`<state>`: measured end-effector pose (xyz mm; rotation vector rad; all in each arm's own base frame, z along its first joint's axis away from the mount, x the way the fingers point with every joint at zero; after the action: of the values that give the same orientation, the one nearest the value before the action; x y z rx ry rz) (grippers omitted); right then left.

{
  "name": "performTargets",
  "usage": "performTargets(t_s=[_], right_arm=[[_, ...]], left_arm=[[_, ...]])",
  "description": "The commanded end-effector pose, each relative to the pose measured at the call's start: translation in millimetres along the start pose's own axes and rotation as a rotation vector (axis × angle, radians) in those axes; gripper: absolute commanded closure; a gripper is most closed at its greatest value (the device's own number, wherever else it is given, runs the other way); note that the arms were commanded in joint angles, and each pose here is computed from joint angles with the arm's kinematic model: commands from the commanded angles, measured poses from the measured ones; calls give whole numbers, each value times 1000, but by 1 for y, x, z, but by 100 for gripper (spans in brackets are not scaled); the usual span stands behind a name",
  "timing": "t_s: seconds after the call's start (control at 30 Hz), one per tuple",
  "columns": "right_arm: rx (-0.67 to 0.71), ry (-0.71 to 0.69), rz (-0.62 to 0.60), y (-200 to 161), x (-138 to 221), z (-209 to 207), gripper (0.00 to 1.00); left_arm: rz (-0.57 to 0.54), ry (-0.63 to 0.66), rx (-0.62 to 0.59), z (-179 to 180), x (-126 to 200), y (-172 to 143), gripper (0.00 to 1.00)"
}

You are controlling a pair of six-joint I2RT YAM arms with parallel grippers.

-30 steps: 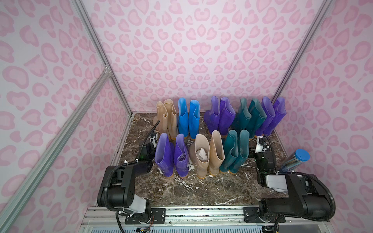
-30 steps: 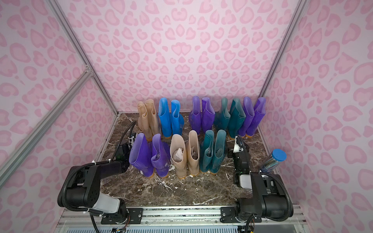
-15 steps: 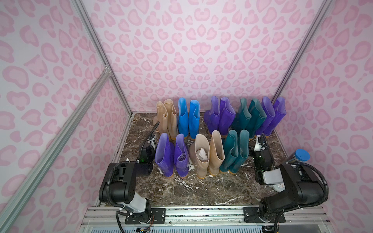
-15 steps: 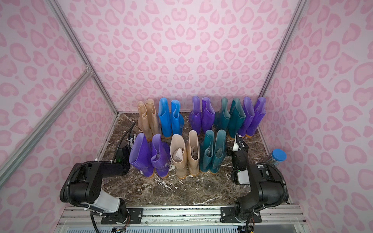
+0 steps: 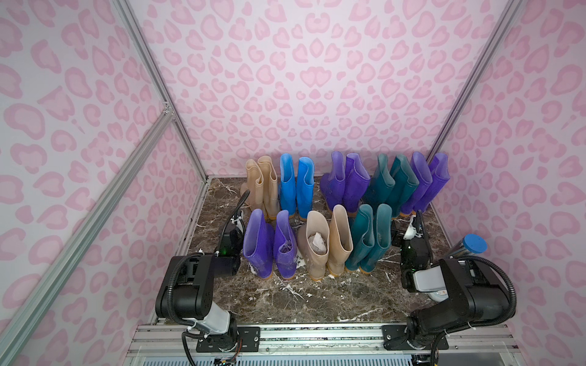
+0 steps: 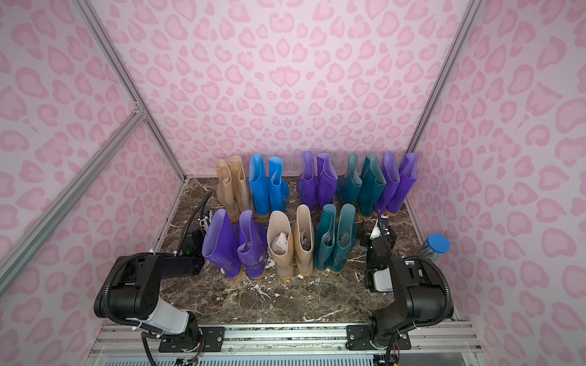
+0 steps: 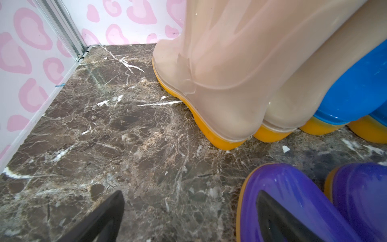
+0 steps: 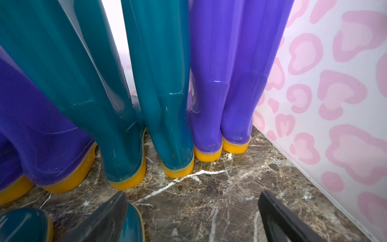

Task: Match and arrange rain boots in pairs
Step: Reset both arms

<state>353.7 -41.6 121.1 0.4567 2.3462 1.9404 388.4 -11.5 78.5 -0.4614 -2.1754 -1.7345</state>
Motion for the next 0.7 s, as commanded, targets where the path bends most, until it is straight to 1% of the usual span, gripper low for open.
performTargets(t_s=[0.0, 0.17, 0.67], right_arm=[[-18, -24, -41, 10, 0, -4, 0], [7, -30, -37, 11, 0, 1, 0], [7, -31, -37, 11, 0, 0, 0]], left_arm=[[-43, 7, -7, 0, -1, 11, 1], [-44, 9, -9, -1, -1, 11, 1], [-42, 12, -13, -2, -1, 11, 1]])
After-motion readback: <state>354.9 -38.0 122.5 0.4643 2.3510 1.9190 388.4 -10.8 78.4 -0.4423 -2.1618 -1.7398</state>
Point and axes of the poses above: each gripper's point midway between its finger pads, its own x axis back along the fingers, its own z axis along the line the jaws close on, y = z × x, the point moved 1 cm from there along x, back along the fingers, and after that the axes turned 14 degrees about x, right-handed, at the moved point
